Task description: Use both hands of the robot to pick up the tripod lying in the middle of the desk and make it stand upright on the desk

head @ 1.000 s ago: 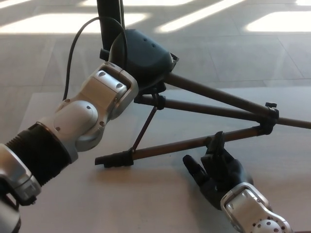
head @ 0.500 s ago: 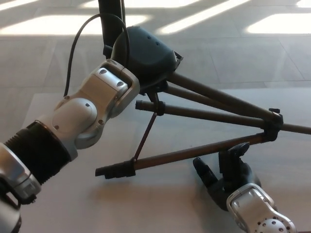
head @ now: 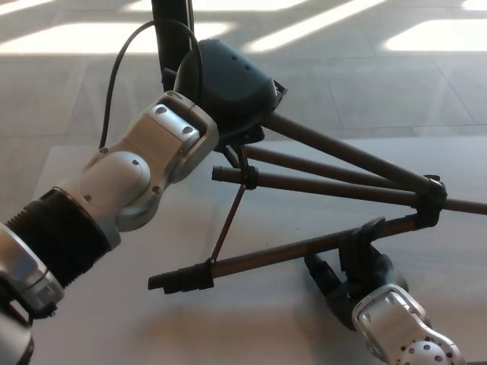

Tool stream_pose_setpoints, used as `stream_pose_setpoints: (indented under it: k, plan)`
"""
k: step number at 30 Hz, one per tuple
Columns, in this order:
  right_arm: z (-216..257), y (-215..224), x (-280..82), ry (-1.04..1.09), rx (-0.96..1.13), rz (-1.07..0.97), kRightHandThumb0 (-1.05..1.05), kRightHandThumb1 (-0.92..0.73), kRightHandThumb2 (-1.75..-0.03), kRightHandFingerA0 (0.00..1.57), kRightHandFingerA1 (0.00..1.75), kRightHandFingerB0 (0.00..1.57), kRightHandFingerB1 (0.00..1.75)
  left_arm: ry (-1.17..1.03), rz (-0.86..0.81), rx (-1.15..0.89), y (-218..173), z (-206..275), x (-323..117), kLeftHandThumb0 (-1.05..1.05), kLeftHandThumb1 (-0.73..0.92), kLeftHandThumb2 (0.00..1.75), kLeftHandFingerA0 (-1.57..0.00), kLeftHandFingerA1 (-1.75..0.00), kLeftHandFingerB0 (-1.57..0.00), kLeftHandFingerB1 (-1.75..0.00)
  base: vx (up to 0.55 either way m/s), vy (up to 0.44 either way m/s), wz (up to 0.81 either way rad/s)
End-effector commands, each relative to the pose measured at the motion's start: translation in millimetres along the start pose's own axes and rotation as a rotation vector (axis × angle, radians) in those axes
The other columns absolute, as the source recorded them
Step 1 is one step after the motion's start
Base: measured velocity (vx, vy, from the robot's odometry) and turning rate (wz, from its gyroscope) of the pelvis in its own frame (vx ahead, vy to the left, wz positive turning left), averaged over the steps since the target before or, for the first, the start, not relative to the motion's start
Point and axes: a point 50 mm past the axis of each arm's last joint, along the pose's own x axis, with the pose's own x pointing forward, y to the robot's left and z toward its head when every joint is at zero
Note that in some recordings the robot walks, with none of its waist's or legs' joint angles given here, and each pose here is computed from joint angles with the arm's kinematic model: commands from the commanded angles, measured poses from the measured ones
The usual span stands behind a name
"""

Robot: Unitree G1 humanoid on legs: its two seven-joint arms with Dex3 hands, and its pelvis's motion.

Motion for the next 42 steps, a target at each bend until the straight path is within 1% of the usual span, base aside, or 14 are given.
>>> stream_pose_setpoints:
  k: [1, 7, 9, 16, 17, 20, 21, 23, 25, 28, 29, 31, 35, 42]
  plan:
    - [-65.1, -22.4, 2.1, 0.220, -0.030, -0.164, -1.05, -0.50, -0.77, 0.00, 0.81, 0.00, 0.80, -0.020, 0.094, 0.066, 34.3, -5.3, 3.4, -0.34, 0.49, 0.55, -0.85, -1.14, -0.82, -0.54, 0.00, 0.000, 0.00]
    - [-48.2, -30.7, 27.4, 0.221, -0.095, -0.180, -1.05, -0.29, -0.71, 0.00, 0.56, 0.00, 0.28, -0.042, 0.104, 0.066, 30.9, 0.5, 4.4, -0.35, 0.48, 0.55, -0.87, -1.04, -0.84, -0.53, 0.00, 0.000, 0.00]
    - [-43.6, -33.9, 33.2, 0.216, -0.011, -0.196, -1.05, -0.21, -0.68, 0.00, 1.20, 0.00, 0.88, -0.043, 0.096, 0.068, 31.0, 1.2, 4.4, -0.36, 0.48, 0.55, -0.86, -1.21, -0.84, -0.55, 0.00, 0.000, 0.00]
    - [-38.2, -41.1, 44.6, 0.176, 0.023, -0.246, -1.05, -0.13, -1.04, 0.26, 1.53, 0.02, 1.18, -0.058, 0.101, 0.047, 26.3, 8.8, 3.9, -0.32, 0.47, 0.57, -0.88, -1.46, -0.86, -0.61, 0.00, 0.000, 0.00]
    - [-35.5, -39.4, 45.7, 0.152, 0.119, -0.290, -1.05, -0.11, -0.89, 0.43, 1.75, 0.12, 1.61, -0.063, 0.106, 0.038, 26.8, 10.9, 4.7, -0.32, 0.46, 0.57, -0.90, -1.52, -0.87, -0.62, 0.00, 0.000, 0.00]
    - [-30.6, -30.6, 49.4, 0.102, 0.202, -0.285, -0.97, 0.04, -1.16, 0.89, 1.75, 0.58, 1.42, -0.068, 0.096, 0.042, 29.8, 14.9, 6.2, -0.31, 0.46, 0.58, -0.93, -1.57, -0.89, -0.68, 0.00, 0.000, 0.00]
    - [-28.4, -28.1, 50.6, 0.096, 0.191, -0.281, -0.31, 0.10, -0.88, 1.24, 1.26, 1.04, 1.14, -0.077, 0.118, 0.045, 30.7, 16.6, 7.1, -0.32, 0.45, 0.57, -0.95, -1.58, -0.91, -0.71, 0.00, 0.000, 0.00]
    - [-25.6, -23.4, 51.3, 0.091, 0.172, -0.298, -0.69, -0.06, -1.67, 1.27, 1.30, 1.04, 1.25, -0.084, 0.121, 0.049, 31.0, 18.3, 6.3, -0.32, 0.46, 0.58, -0.95, -1.61, -0.90, -0.75, 0.00, 0.000, 0.00]
    - [-26.5, -25.2, 52.0, 0.073, 0.181, -0.281, -0.19, -0.16, -1.06, 1.38, 1.29, 1.24, 1.21, -0.086, 0.104, 0.054, 28.7, 20.8, 5.3, -0.33, 0.48, 0.54, -0.96, -1.62, -0.90, -0.77, 0.00, 0.000, 0.00]
    - [-24.5, -27.8, 53.9, 0.070, 0.142, -0.263, -0.57, 0.36, -1.65, 1.57, 1.27, 1.35, 1.35, -0.086, 0.084, 0.041, 29.1, 21.1, 5.4, -0.33, 0.47, 0.58, -0.94, -1.54, -0.89, -0.69, 0.00, 0.000, 0.00]
    - [-24.5, -29.3, 54.3, 0.054, 0.103, -0.218, -0.18, 0.13, -0.96, 1.57, 1.35, 1.42, 1.29, -0.083, 0.092, 0.041, 28.9, 20.8, 5.3, -0.33, 0.46, 0.58, -0.94, -1.55, -0.89, -0.68, 0.00, 0.000, 0.00]
    - [-22.8, -30.0, 55.8, 0.089, 0.150, -0.205, -0.74, 0.22, -1.75, 1.57, 1.49, 1.57, 1.36, -0.080, 0.103, 0.044, 29.0, 20.3, 5.6, -0.33, 0.47, 0.59, -0.93, -1.58, -0.88, -0.71, 0.00, 0.000, 0.00]
    - [-14.7, -23.5, 55.8, 0.072, 0.087, -0.300, -1.05, -0.34, -1.46, 1.57, 1.65, 1.57, 1.62, -0.067, 0.113, 0.001, 29.7, 16.5, 3.8, -0.31, 0.48, 0.56, -0.86, -1.35, -0.84, -0.61, 0.00, 0.000, 0.00]
    - [14.0, -32.7, 58.2, -0.004, 0.014, -0.308, -0.38, 0.14, -1.07, 1.57, 1.64, 1.57, 1.60, 0.012, 0.210, -0.098, 35.5, -2.9, -0.2, -0.24, 0.50, 0.60, -0.92, -1.65, -0.84, -1.06, 0.00, 0.000, 0.00]
